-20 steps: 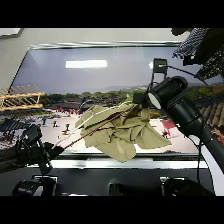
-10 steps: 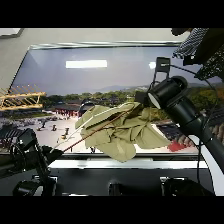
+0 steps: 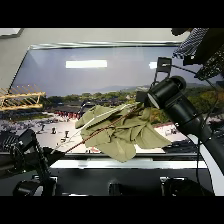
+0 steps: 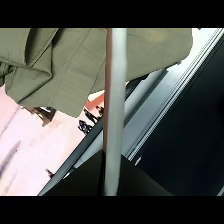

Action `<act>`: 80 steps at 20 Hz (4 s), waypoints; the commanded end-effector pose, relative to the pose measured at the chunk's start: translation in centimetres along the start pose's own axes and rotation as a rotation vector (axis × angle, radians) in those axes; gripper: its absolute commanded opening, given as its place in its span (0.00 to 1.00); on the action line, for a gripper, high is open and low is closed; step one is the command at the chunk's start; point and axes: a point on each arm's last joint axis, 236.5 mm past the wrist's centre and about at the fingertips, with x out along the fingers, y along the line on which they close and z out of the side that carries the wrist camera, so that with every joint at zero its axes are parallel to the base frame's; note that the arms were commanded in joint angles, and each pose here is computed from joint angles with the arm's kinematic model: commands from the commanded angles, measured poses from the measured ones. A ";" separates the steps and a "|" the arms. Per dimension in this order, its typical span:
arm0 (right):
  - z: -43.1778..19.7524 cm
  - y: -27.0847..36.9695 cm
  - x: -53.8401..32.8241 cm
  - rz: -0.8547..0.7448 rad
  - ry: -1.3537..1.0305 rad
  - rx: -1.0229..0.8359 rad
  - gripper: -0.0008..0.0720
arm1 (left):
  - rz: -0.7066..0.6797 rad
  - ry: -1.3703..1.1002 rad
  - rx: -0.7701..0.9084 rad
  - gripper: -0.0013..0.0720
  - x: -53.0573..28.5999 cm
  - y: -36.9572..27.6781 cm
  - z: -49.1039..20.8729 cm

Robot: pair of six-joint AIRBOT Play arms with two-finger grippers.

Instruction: Fold the clothes and pants, and hang the long-sleeved shirts on hangers.

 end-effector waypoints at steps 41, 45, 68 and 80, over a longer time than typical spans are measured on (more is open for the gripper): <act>-0.4 4.0 -5.6 0.088 -0.043 -0.090 0.07 | -0.076 -0.019 0.160 0.06 12.8 5.5 6.2; -0.3 3.2 -6.7 0.079 -0.057 -0.083 0.07 | -0.075 -0.026 0.155 0.06 12.7 5.6 6.5; 0.3 5.2 -9.5 0.259 -0.090 0.030 0.07 | -0.139 -0.163 0.078 0.06 15.3 2.9 10.2; 0.0 5.4 -9.2 0.255 -0.076 0.024 0.07 | -0.174 -0.232 -0.005 0.06 16.1 2.5 11.9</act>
